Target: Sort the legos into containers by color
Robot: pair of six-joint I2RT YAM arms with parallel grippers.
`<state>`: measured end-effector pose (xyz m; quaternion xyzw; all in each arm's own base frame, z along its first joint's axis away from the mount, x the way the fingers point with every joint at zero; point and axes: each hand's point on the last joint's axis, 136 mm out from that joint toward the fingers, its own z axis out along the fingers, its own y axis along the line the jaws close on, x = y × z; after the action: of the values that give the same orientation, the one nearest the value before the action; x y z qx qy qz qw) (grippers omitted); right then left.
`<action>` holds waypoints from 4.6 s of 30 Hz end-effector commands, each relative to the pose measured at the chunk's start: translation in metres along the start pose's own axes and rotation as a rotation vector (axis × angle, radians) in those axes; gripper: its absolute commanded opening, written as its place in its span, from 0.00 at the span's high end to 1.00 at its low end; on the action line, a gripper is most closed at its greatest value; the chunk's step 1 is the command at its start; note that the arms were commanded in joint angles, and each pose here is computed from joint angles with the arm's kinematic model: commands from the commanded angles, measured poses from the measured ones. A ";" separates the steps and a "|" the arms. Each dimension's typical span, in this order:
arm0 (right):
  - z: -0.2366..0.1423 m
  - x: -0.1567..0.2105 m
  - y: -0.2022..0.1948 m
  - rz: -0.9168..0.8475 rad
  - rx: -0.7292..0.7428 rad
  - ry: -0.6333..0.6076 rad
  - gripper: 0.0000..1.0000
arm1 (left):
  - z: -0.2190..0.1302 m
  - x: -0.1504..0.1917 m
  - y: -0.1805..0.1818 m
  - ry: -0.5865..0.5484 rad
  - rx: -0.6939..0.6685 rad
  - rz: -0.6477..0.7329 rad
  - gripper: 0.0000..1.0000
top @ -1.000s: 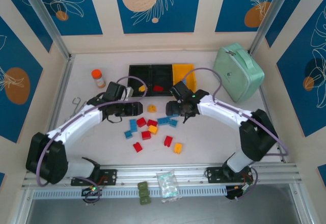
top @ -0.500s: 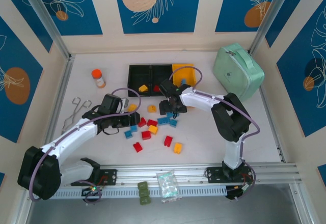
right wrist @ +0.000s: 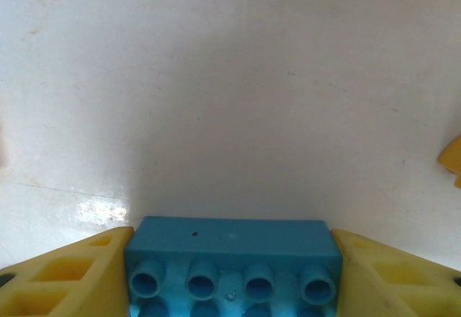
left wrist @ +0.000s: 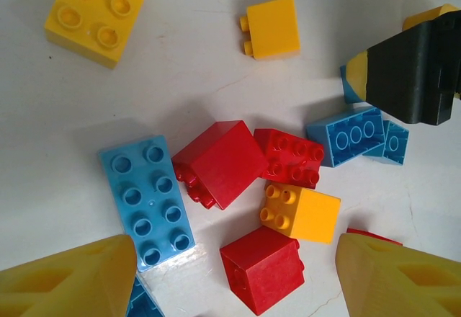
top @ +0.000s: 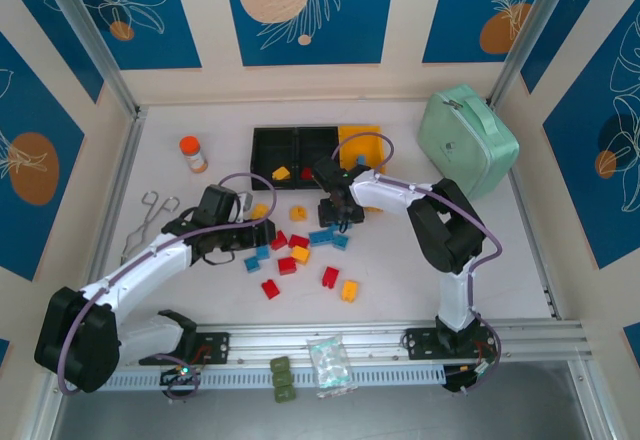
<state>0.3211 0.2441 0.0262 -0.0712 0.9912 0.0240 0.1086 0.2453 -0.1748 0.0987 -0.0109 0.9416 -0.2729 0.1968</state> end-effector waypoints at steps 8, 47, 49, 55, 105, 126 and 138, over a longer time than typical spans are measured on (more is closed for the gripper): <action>-0.079 -0.043 -0.010 0.017 -0.043 -0.155 0.47 | 0.000 -0.003 -0.021 -0.007 0.103 -0.011 0.27; -0.042 -0.186 -0.084 0.766 -0.126 -0.137 0.40 | 0.009 0.013 -0.020 0.021 0.102 -0.013 0.27; -0.042 -0.186 -0.085 0.772 -0.118 -0.138 0.36 | 0.009 0.013 -0.021 0.022 0.106 -0.012 0.27; -0.051 -0.188 -0.087 0.764 -0.114 -0.156 0.28 | 0.009 0.013 -0.022 0.023 0.109 -0.013 0.27; -0.064 0.111 0.033 0.204 -0.224 0.119 0.28 | 0.002 0.045 -0.015 0.076 0.111 0.016 0.30; -0.038 0.132 0.058 0.137 -0.171 0.246 0.67 | 0.009 0.051 -0.006 0.077 0.093 -0.007 0.30; -0.089 0.069 0.048 0.086 -0.194 0.076 0.73 | 0.003 0.038 -0.016 0.040 0.110 -0.008 0.30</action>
<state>0.2127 0.2864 0.0703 -0.0298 0.9920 0.1188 0.0306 0.2038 -0.1907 0.0791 0.0013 0.9342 -0.3194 0.1591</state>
